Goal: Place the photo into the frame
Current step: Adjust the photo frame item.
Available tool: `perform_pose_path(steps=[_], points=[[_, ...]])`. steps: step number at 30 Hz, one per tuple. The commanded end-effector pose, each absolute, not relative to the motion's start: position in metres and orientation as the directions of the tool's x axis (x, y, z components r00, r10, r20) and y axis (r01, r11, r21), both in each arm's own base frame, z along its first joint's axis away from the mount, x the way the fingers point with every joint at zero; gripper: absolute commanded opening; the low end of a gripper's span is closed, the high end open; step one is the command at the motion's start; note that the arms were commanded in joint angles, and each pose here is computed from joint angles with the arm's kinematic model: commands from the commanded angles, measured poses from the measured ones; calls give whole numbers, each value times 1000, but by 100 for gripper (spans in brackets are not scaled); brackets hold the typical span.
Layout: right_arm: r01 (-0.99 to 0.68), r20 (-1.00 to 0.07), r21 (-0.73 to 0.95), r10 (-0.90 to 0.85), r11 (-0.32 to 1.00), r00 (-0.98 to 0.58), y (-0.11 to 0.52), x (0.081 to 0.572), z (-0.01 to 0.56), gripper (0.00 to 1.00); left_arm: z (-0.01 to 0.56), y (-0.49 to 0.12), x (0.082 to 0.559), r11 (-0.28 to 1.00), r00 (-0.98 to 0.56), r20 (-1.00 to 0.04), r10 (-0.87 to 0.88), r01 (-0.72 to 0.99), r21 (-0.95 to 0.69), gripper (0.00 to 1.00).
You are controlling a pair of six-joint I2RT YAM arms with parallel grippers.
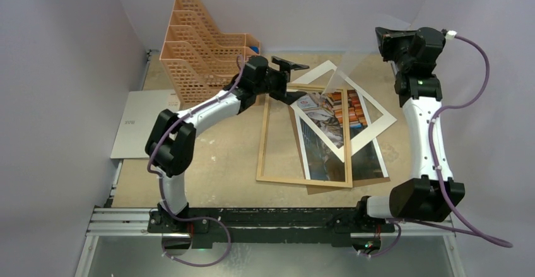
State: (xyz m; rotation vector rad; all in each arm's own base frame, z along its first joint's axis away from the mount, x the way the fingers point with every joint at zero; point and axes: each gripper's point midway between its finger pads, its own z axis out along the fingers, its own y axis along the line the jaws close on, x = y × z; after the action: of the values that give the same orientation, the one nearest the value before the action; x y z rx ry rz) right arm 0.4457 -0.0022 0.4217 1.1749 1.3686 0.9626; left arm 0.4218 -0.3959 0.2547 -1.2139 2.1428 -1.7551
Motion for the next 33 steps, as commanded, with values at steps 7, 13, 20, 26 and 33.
perform_pose_path(steps=[7, 13, 20, 26, 33], points=[[70, -159, 985, 986, 155, 56, 1, 421, 438, 0, 286, -432, 376, -164, -659, 595, -461, -596, -786, 92], [28, -141, 990, 990, 140, 23, 8, 419, 442, 0, 283, -427, 369, -157, -639, 597, -485, -608, -778, 92], [21, -126, 992, 992, 126, 1, 13, 417, 446, 0, 287, -448, 365, -172, -651, 618, -441, -614, -770, 92], [31, -103, 994, 995, 103, -3, 14, 407, 446, 0, 301, -445, 386, -337, -586, 679, -441, -593, -731, 89], [22, -85, 996, 996, 84, 38, 9, 396, 446, 0, 315, -443, 400, -451, -562, 728, -393, -572, -685, 75]])
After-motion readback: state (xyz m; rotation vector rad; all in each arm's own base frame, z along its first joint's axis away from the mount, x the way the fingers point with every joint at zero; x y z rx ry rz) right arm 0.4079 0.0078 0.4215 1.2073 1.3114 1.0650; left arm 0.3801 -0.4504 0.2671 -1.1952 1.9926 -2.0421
